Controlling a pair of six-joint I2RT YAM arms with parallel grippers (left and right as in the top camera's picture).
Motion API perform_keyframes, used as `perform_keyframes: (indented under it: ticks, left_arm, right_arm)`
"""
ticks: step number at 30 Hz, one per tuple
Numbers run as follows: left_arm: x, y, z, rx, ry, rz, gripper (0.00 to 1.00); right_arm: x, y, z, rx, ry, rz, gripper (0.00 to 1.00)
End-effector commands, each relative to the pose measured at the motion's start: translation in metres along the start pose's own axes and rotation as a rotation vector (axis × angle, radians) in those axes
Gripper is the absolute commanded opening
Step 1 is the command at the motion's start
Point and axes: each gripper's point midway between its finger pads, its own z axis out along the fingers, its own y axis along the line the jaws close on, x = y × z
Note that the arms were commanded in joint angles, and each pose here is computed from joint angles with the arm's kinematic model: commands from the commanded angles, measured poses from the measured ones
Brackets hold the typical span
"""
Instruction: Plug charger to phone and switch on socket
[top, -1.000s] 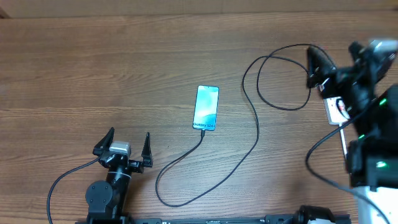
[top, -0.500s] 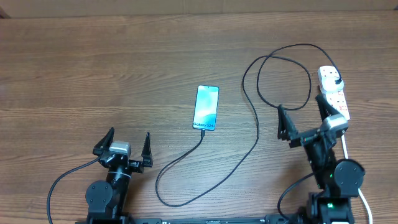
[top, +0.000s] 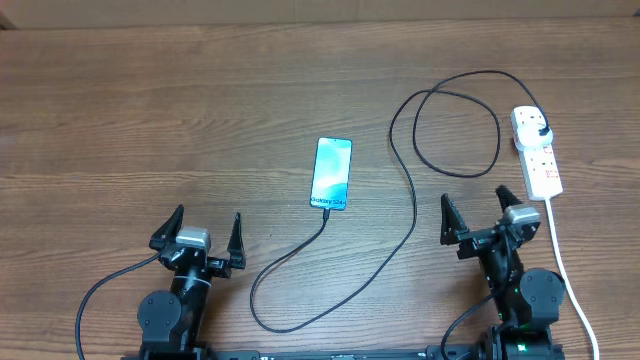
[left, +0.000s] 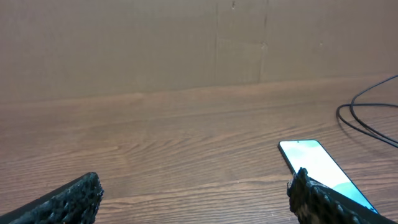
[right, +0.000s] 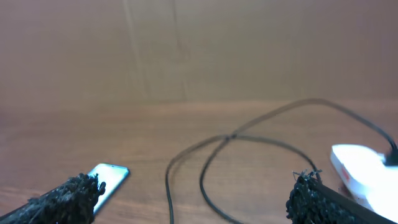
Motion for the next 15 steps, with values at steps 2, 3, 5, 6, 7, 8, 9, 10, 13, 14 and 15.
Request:
perform_keyframes:
  ticks: [2, 3, 5, 6, 7, 8, 9, 10, 13, 14, 15]
  left_arm:
    - [0.000, 0.003, 0.000, -0.016, -0.002, 0.019, 0.99]
    - [0.000, 0.003, 0.000, -0.016, -0.002, 0.019, 0.99]
    - [0.000, 0.003, 0.000, -0.016, -0.002, 0.019, 0.99]
    - [0.000, 0.003, 0.000, -0.016, -0.002, 0.019, 0.99]
    - [0.000, 0.003, 0.000, -0.016, -0.002, 0.019, 0.99]
    - [0.000, 0.003, 0.000, -0.016, -0.002, 0.019, 0.99]
    - [0.000, 0.003, 0.000, -0.016, -0.002, 0.019, 0.99]
    - [0.000, 0.003, 0.000, -0.016, -0.002, 0.019, 0.99]
    - [0.000, 0.003, 0.000, -0.016, -0.002, 0.019, 0.99]
    - [0.000, 0.003, 0.000, -0.016, -0.002, 0.019, 0.99]
    - [0.000, 0.003, 0.000, -0.016, -0.002, 0.019, 0.99]
  right_arm:
    - [0.019, -0.012, -0.002, 0.070, 0.063, 0.008, 1.00]
    - [0.023, -0.014, -0.002, 0.082, 0.078, 0.011, 1.00]
    - [0.031, -0.018, -0.005, 0.108, 0.110, 0.015, 1.00]
    - [0.034, -0.020, -0.006, 0.120, 0.120, 0.016, 1.00]
    - [0.036, -0.022, -0.008, 0.129, 0.129, 0.017, 1.00]
    - [0.039, -0.025, -0.011, 0.152, 0.138, 0.018, 1.00]
    - [0.033, -0.026, -0.012, 0.159, 0.112, 0.016, 1.00]
    - [0.027, -0.026, -0.013, 0.166, 0.087, 0.013, 1.00]
    - [0.012, -0.027, -0.017, 0.174, 0.021, 0.004, 1.00]
    - [0.006, -0.026, -0.018, 0.171, -0.004, 0.002, 1.00]
    - [0.004, -0.025, -0.019, 0.170, -0.014, 0.001, 1.00]
